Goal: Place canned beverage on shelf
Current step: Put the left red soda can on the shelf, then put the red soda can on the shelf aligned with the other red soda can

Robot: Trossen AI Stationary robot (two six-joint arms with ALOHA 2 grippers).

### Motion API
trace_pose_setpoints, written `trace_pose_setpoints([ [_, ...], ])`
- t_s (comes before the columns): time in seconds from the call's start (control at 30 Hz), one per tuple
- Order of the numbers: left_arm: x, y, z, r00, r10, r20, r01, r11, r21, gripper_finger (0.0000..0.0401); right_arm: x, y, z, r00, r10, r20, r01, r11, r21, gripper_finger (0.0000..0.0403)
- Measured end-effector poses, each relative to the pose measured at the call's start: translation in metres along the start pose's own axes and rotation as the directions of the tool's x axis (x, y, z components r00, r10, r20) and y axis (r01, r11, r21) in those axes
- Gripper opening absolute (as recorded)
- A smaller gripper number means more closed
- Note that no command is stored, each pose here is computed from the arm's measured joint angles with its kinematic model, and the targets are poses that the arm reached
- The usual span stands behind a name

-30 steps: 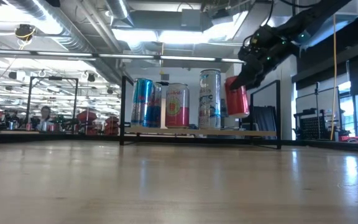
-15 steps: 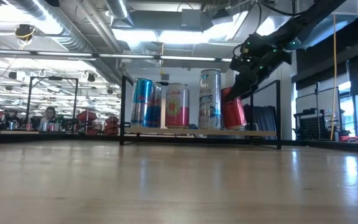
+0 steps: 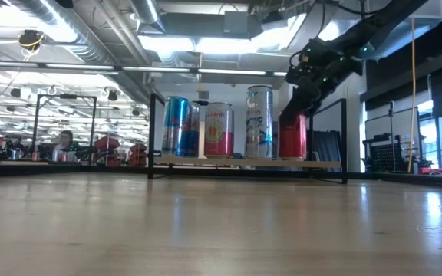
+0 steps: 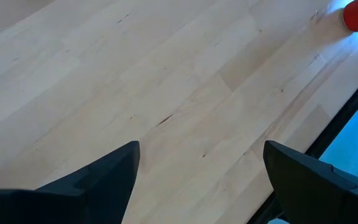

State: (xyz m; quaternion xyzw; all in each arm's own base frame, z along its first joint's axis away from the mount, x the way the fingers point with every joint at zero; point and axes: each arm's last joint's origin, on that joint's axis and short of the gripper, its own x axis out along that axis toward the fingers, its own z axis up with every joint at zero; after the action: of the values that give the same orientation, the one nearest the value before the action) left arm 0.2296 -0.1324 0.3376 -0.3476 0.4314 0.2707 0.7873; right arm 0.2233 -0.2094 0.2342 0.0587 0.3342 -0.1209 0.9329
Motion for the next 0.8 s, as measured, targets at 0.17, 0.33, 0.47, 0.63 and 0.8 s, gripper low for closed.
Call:
trace_pose_setpoints([
  [0.17,0.0,0.0,0.0,1.0,0.0,-0.001,0.0,1.0,0.026,0.0328,-0.028,0.008,0.014,1.0,-0.01,0.026,0.01,1.0,0.0,0.0323],
  [0.33,0.0,0.0,-0.001,1.0,-0.003,-0.025,0.005,0.997,0.08,0.0328,-0.074,0.021,0.041,1.0,-0.007,0.024,0.007,1.0,0.002,0.0304],
  [0.47,0.0,0.0,-0.001,0.999,-0.006,-0.039,0.011,0.991,0.134,0.0328,-0.106,0.046,0.059,0.999,0.023,-0.04,-0.021,0.999,0.034,0.0299],
  [0.63,-0.002,-0.001,-0.007,0.997,-0.015,-0.071,0.033,0.968,0.249,0.0328,-0.133,0.098,0.073,0.982,0.163,-0.1,-0.155,0.985,0.082,0.0298],
  [0.8,-0.01,-0.002,-0.027,0.99,-0.038,-0.134,0.087,0.921,0.379,0.0328,-0.147,0.147,0.07,0.945,0.293,-0.145,-0.255,0.939,0.23,0.0298],
])
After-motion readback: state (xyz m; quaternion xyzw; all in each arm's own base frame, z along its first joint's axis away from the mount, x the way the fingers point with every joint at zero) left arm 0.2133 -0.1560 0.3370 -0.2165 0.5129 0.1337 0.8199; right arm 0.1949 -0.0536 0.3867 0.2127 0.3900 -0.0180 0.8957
